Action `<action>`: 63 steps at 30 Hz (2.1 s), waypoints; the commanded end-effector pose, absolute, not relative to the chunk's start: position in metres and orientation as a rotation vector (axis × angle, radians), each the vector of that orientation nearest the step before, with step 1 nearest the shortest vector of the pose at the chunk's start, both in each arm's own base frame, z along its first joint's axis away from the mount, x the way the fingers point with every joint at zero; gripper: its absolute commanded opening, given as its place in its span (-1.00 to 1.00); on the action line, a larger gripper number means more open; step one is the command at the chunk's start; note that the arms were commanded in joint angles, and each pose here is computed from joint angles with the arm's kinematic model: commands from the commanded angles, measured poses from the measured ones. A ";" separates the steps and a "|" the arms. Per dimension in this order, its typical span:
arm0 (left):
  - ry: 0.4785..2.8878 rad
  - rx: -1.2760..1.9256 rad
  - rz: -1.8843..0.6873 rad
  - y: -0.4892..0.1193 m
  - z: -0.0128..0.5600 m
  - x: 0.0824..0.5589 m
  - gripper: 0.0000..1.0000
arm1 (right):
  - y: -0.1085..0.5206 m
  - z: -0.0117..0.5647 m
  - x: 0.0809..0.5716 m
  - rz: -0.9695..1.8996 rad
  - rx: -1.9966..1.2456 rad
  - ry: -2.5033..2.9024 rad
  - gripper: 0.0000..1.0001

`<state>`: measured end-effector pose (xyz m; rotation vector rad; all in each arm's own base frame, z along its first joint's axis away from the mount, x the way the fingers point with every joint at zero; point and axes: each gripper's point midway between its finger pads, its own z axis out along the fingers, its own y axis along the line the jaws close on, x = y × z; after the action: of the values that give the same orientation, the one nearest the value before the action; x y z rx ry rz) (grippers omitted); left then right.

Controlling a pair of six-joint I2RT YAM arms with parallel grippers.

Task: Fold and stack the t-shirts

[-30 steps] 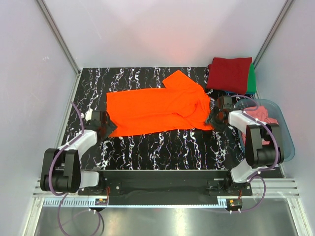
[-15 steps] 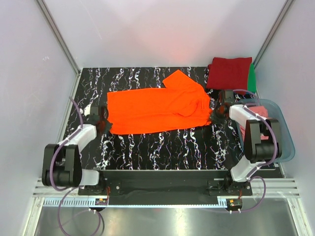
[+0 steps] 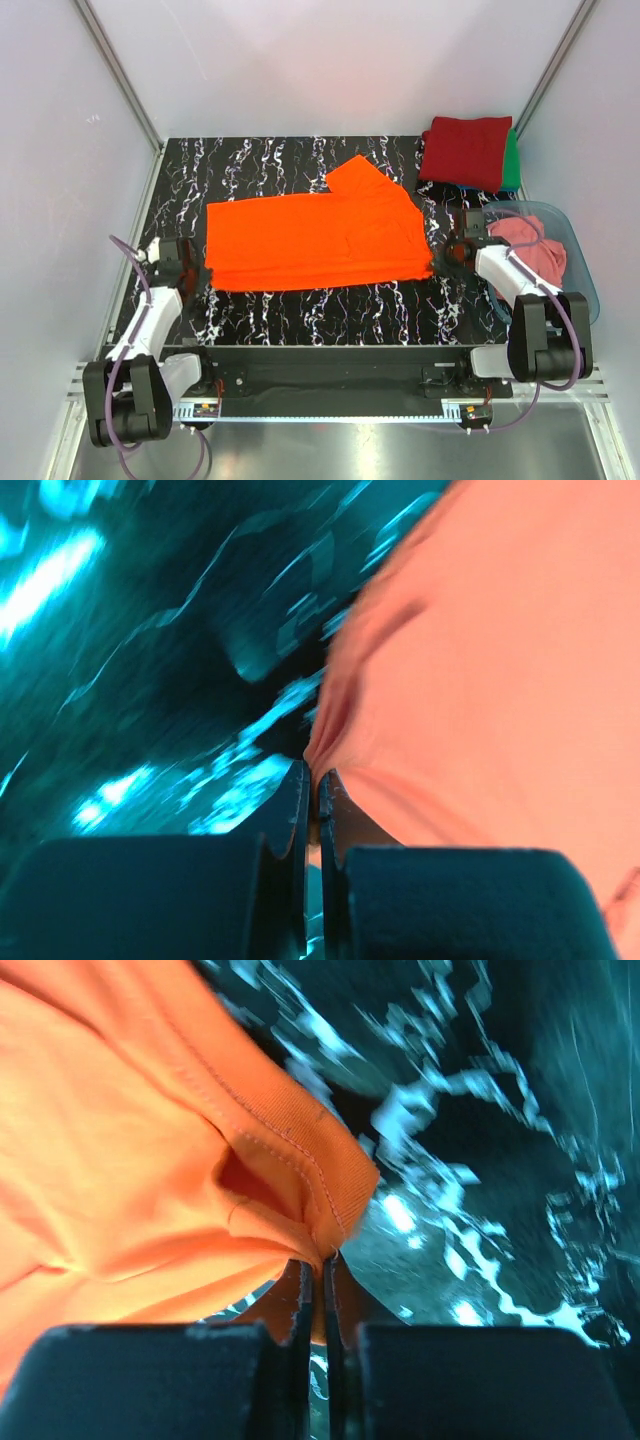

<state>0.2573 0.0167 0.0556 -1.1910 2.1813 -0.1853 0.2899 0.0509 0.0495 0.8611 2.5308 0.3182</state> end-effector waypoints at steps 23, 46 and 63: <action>1.862 -0.935 -0.353 0.012 0.133 0.290 0.72 | 0.095 0.220 0.415 0.271 0.297 2.227 0.77; 1.889 -0.756 -0.403 -0.038 0.119 0.327 0.64 | 0.192 0.087 0.648 0.276 0.054 2.273 0.87; 1.895 -0.746 -0.409 -0.039 0.120 0.329 0.64 | 0.231 0.050 0.644 0.469 0.033 2.313 0.20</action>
<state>0.3185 -0.0406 0.1049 -0.7725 1.9565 -0.4075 0.6406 0.2149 0.0358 0.0473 2.3565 0.3943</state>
